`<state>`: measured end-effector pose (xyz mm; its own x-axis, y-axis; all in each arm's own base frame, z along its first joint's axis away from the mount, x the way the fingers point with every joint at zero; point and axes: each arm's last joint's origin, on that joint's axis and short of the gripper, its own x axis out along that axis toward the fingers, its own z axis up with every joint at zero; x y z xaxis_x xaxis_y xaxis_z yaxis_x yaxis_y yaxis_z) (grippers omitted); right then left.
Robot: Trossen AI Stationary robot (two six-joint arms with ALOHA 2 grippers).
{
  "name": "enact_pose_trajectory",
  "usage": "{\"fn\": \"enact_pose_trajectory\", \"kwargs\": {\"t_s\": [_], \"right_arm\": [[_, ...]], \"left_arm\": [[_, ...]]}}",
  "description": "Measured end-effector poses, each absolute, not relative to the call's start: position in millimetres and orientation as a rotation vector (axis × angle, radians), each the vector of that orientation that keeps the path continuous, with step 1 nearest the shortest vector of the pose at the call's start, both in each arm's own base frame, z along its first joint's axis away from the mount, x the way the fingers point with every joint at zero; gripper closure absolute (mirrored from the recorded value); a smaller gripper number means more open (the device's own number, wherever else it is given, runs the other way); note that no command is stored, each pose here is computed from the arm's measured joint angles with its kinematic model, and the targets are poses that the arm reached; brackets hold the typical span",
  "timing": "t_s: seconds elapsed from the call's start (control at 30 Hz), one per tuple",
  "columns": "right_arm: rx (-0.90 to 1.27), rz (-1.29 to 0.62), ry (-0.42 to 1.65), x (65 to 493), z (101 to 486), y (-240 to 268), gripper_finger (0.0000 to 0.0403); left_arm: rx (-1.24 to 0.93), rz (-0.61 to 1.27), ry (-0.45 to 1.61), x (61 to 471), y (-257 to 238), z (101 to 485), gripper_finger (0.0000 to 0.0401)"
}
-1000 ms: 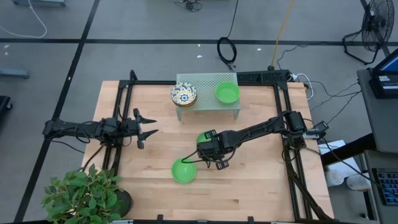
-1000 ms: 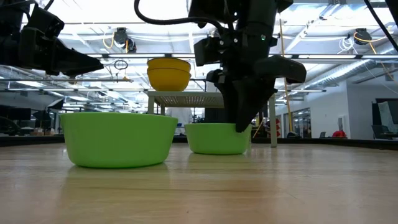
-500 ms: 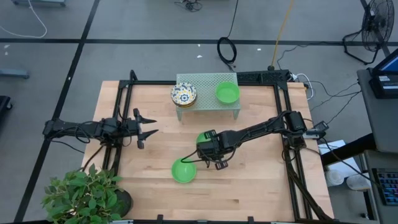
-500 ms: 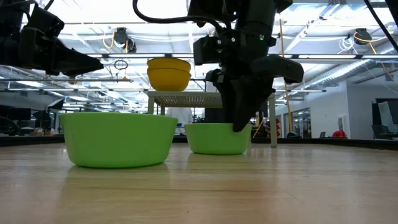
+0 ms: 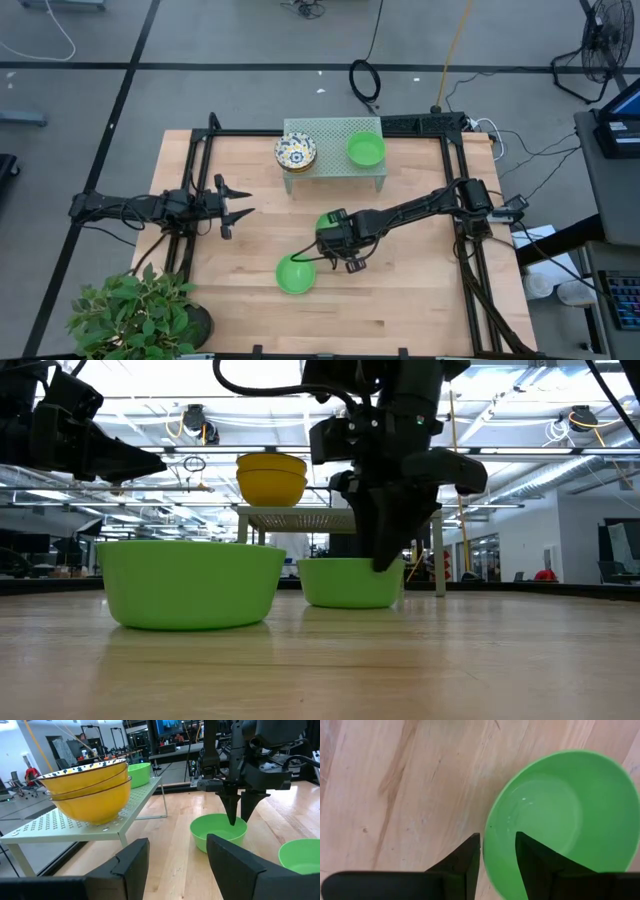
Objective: Pick & Place Mini bowls
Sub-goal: Stack the top green bowl on top of the green bowl on the shelf
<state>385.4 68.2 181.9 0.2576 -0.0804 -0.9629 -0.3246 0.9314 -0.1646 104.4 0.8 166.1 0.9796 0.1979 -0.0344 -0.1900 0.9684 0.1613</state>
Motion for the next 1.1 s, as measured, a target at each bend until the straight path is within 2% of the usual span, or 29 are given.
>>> {"fn": "enact_pose_trajectory", "kwargs": {"t_s": [0.87,1.1], "right_arm": [[-0.369,0.175,1.318,381,172,66,0.0292],[-0.368,0.173,1.318,381,172,65,0.0317]], "left_arm": [[0.158,0.196,0.05,104,1,166,0.0199],[0.158,0.196,0.05,104,1,166,0.0199]]}}
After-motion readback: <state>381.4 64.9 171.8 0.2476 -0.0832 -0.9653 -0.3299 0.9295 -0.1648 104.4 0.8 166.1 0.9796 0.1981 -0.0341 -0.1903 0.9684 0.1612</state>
